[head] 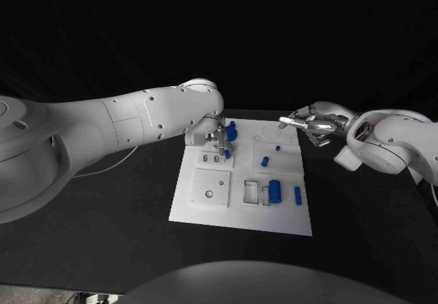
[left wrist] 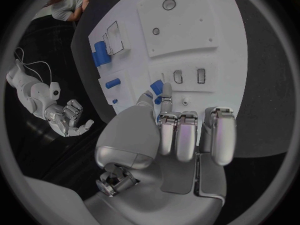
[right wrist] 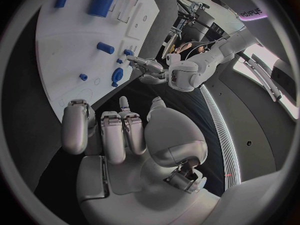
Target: Assemble the parts on the task board
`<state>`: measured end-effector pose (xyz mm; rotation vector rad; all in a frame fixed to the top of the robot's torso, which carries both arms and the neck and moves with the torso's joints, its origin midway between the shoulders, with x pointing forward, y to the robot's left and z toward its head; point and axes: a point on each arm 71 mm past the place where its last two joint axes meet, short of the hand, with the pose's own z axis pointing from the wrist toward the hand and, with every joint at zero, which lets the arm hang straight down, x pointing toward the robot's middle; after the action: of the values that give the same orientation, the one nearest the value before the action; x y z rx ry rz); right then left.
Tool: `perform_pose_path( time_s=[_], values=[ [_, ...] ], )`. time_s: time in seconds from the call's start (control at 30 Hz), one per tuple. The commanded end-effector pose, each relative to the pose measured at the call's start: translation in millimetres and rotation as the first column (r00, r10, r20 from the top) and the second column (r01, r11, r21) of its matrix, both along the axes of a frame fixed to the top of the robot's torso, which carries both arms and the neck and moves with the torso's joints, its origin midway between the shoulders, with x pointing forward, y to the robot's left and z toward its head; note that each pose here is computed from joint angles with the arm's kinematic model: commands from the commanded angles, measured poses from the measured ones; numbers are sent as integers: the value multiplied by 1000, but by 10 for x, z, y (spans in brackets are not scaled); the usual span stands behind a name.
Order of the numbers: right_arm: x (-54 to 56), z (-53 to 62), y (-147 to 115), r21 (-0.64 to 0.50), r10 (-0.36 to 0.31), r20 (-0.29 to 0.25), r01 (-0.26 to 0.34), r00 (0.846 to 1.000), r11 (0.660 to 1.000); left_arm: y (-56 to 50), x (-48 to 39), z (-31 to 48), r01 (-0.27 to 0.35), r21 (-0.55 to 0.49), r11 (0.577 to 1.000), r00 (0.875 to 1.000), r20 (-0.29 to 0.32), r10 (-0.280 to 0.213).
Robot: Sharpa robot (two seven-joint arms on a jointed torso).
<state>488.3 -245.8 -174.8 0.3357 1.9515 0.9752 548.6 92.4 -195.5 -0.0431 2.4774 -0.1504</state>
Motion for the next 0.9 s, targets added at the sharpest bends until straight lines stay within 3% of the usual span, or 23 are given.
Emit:
perform_pose_path(
  time_s=[0.03,0.9],
  values=[
    [-10,-16,8,-11,16,-15,-16,1000,1000,89,-10,-13,-84,120,989,996,-9,85],
    [5,-26,-2,-18,13,-22,-14,1000,1000,113,-5,-25,-81,128,989,997,-10,83]
  ],
)
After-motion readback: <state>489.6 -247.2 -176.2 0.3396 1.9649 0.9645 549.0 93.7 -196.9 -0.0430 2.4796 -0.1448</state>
